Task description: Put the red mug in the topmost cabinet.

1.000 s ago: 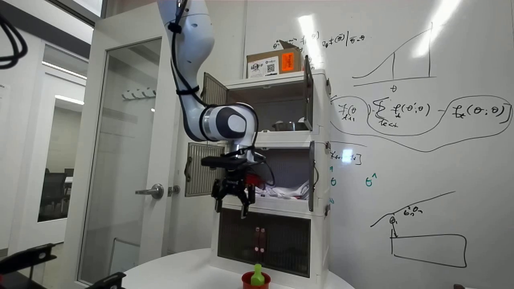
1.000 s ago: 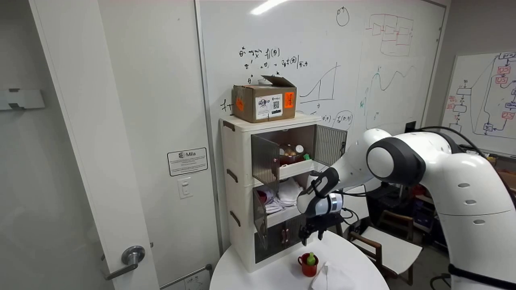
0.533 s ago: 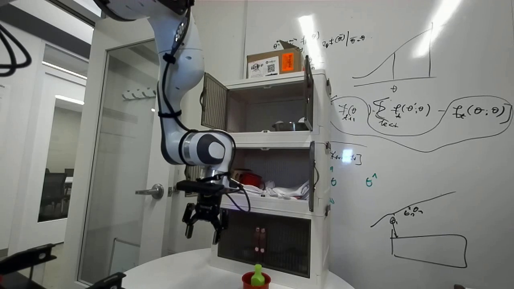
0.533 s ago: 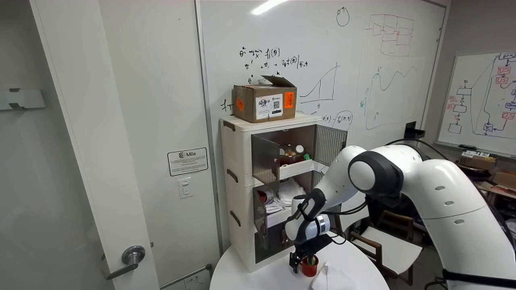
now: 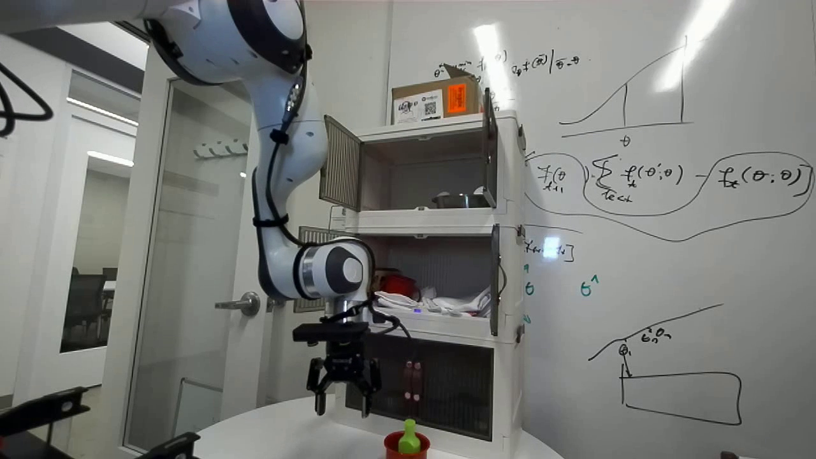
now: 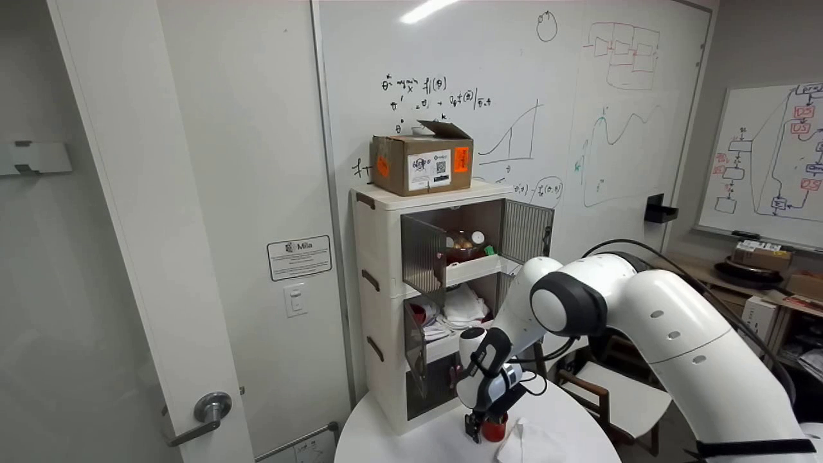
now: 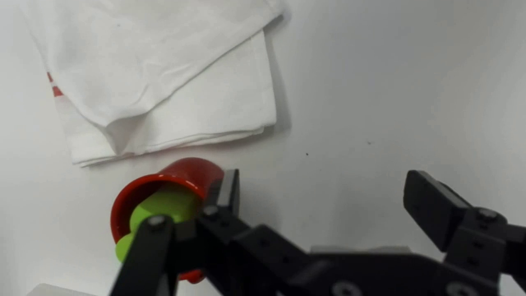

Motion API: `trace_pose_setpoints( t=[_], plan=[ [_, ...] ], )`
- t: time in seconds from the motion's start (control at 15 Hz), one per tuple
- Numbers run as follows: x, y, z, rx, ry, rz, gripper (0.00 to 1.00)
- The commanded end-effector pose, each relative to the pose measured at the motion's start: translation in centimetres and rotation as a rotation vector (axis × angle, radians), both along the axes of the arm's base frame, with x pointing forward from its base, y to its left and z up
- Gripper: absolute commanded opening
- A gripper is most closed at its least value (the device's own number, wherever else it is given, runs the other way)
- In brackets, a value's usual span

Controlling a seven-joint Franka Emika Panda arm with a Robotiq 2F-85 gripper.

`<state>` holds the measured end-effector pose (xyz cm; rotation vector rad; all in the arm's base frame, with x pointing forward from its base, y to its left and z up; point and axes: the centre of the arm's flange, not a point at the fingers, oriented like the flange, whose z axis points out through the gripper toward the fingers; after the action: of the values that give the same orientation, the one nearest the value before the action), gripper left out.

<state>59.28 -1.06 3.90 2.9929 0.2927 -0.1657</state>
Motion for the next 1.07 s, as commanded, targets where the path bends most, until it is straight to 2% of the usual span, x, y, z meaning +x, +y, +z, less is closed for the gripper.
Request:
trace_pose_setpoints(
  t=[0.0,0.33,0.73,1.0],
  plan=[
    [3.1,-1.3,-1.4,-0.041,-0.051,-0.006,1.0],
    [5.4,-3.6,-2.3,-0.062,-0.078,-0.027,1.0],
    [6.0,-3.7,-6.2,-0.074,-0.054,-0.017,1.0],
    [6.9,-3.9,-7.7,-0.092,-0.09,-0.05,1.0]
  ],
)
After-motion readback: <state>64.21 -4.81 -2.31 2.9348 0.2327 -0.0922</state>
